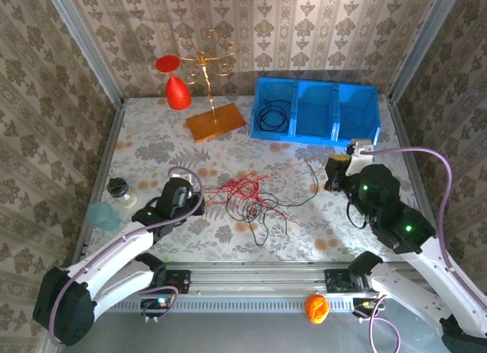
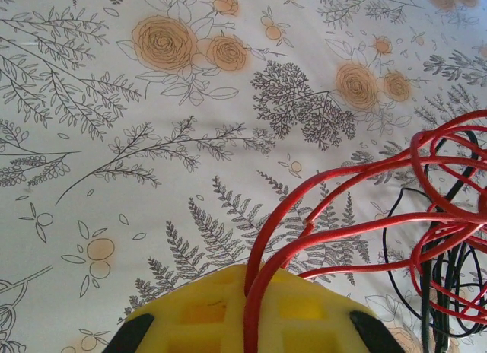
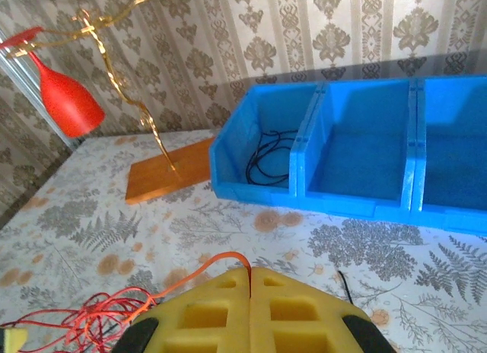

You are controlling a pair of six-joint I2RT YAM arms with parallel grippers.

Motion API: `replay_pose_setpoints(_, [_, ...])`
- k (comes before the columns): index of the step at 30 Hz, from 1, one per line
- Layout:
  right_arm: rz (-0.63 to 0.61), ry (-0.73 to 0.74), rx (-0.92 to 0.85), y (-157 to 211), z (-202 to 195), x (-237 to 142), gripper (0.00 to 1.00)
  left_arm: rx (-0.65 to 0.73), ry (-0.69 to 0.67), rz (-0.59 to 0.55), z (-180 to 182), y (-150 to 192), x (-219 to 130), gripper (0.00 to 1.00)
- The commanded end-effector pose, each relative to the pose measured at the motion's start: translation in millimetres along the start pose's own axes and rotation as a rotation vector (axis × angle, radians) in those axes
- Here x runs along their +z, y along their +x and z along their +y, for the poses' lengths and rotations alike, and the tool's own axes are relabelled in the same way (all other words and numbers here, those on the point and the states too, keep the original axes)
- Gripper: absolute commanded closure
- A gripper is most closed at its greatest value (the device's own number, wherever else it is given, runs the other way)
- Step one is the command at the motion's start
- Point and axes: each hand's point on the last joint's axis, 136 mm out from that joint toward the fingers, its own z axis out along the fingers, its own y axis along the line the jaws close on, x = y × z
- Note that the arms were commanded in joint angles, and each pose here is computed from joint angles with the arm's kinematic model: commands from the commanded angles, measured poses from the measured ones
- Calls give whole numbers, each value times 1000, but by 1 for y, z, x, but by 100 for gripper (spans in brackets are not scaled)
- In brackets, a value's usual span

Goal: Untangle the cables

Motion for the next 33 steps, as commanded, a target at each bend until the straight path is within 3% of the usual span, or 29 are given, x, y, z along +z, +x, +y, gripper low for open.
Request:
replay_pose_setpoints(1, [135,21,-17,47,-5,22,100,-20,9,14,0,3,1,100])
replay_pose_setpoints(6, [194,30,27,81,-9,35,100,5,35,42,-5,7,6,100])
replay_pose_setpoints(7, [214,10,37,87,-5,38,100,16,57,65,-9,10,9,92])
replay_pose_setpoints(10, [277,-30,44,102,5,47,100,44,119,116,-24,15,14,44])
replay_pose_setpoints(11, [296,-40,39,107,8,50,100,60,127,115,-28,13,13,33])
replay_pose_setpoints(14, [323,-71,38,116,16,53,100,102,128,86,-37,4,4,14])
replay_pose_setpoints(16, [332,-96,45,119,21,55,100,126,125,65,-42,-6,-4,11])
replay_pose_setpoints(18, [335,-109,54,120,25,55,100,163,148,54,-54,-18,-11,14])
replay_pose_setpoints(21, [328,-118,55,118,29,56,100,240,181,64,-77,-32,-12,27])
replay_pose_setpoints(26, [304,-134,51,106,33,53,100,344,198,74,-108,-61,9,46])
replay_pose_setpoints(33, [272,-152,41,91,37,48,100,436,198,156,-119,-59,58,52])
